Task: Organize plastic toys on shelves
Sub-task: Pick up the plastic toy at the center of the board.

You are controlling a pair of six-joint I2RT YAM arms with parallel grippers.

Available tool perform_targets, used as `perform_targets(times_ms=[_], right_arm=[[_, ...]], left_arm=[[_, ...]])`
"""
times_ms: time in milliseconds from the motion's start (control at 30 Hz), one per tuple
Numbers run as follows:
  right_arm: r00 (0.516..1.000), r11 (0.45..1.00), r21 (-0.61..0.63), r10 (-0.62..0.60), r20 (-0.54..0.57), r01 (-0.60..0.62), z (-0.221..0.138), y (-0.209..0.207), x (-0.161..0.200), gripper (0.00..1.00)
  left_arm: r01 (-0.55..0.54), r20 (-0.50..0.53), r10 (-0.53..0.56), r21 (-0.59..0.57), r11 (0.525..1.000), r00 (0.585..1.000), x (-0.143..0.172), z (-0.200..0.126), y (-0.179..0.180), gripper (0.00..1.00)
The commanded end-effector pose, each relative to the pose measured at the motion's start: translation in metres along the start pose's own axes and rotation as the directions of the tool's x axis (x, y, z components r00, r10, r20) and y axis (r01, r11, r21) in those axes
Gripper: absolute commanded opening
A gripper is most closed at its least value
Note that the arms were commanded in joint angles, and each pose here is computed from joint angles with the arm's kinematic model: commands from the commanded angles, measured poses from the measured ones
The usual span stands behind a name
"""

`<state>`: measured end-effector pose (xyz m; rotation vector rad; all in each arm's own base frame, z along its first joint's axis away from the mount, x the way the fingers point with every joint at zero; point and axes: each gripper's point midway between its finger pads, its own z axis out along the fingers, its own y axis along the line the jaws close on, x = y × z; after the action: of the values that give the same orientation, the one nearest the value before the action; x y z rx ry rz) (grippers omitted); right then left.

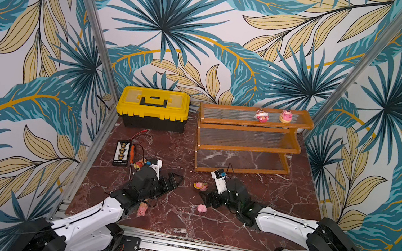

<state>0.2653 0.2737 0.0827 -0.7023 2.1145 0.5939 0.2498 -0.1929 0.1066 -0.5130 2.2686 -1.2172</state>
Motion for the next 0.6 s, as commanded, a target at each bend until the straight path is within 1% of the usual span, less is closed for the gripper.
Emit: perform_targets(times_ms=[0, 100, 233, 300, 433, 567], right_arm=[[0.962, 0.961, -0.052, -0.273, -0.019, 0.272, 0.009, 0.008, -0.001, 0.93], [0.932, 0.936, -0.04, -0.352, -0.086, 0.35, 0.02, 0.001, 0.007, 0.91], [0.908, 0.915, -0.035, -0.403, -0.113, 0.402, 0.03, -0.003, 0.011, 0.86], [0.896, 0.907, -0.022, -0.419, -0.143, 0.421, 0.036, -0.009, 0.016, 0.78], [0.885, 0.899, -0.013, -0.434, -0.17, 0.438, 0.045, -0.013, 0.017, 0.69], [0.871, 0.893, -0.032, -0.446, -0.206, 0.449, 0.055, -0.014, 0.023, 0.63]], left_arm=[[0.018, -0.042, -0.015, 0.076, 0.997, 0.999, 0.003, 0.008, -0.021, 0.89], [0.023, -0.02, -0.021, 0.064, 0.998, 1.0, 0.0, 0.006, -0.018, 0.89], [0.007, 0.027, -0.008, 0.047, 0.999, 1.0, -0.006, -0.005, -0.017, 0.89], [0.005, 0.058, -0.007, 0.04, 0.999, 0.998, -0.01, -0.012, -0.015, 0.9], [0.006, 0.122, -0.01, 0.035, 0.999, 0.993, -0.017, -0.025, -0.011, 0.9], [0.001, 0.162, -0.005, 0.024, 1.0, 0.987, -0.021, -0.037, -0.008, 0.9]])
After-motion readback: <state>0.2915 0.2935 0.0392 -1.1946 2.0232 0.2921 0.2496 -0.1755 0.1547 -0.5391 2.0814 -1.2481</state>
